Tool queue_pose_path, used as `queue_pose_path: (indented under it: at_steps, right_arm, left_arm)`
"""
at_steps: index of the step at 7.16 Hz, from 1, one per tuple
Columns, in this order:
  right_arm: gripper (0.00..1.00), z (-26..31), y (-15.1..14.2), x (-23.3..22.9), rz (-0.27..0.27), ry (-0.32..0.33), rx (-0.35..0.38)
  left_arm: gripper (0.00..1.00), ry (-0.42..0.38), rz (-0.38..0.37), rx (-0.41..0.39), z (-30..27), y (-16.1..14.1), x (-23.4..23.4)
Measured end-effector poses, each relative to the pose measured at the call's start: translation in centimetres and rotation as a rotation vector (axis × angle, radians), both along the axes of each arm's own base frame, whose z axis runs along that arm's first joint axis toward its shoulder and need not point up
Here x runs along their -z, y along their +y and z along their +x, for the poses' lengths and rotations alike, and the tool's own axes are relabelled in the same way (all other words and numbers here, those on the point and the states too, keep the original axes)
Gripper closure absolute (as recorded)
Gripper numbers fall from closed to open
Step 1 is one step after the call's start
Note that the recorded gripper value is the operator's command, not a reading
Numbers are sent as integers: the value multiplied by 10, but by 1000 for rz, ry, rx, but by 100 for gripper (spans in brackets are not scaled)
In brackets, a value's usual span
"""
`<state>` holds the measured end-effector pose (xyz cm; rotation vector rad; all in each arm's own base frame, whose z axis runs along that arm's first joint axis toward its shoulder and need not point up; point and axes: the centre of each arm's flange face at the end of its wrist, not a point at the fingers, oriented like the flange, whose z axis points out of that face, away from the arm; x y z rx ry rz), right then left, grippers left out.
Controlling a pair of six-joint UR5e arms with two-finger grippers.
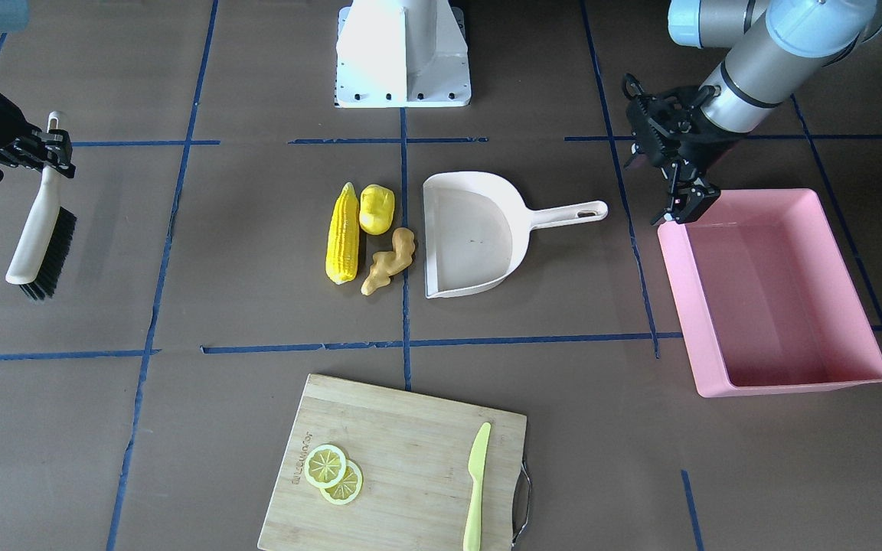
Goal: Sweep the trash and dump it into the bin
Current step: 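Grasp the dustpan handle with the left gripper while the right grasps the brush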
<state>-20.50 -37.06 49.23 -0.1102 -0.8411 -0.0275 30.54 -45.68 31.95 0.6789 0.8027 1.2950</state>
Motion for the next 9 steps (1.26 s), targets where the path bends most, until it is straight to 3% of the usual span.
queue_pose_path:
  at_steps: [3, 9]
  right_arm:
    - [100, -6, -8, 15, 23, -24, 0]
    - [100, -4, -9, 34, 37, -62, 3]
  left_arm:
    - [0, 9, 63, -124, 68, 20, 20]
    - [0, -81, 107, -100, 116, 7, 6]
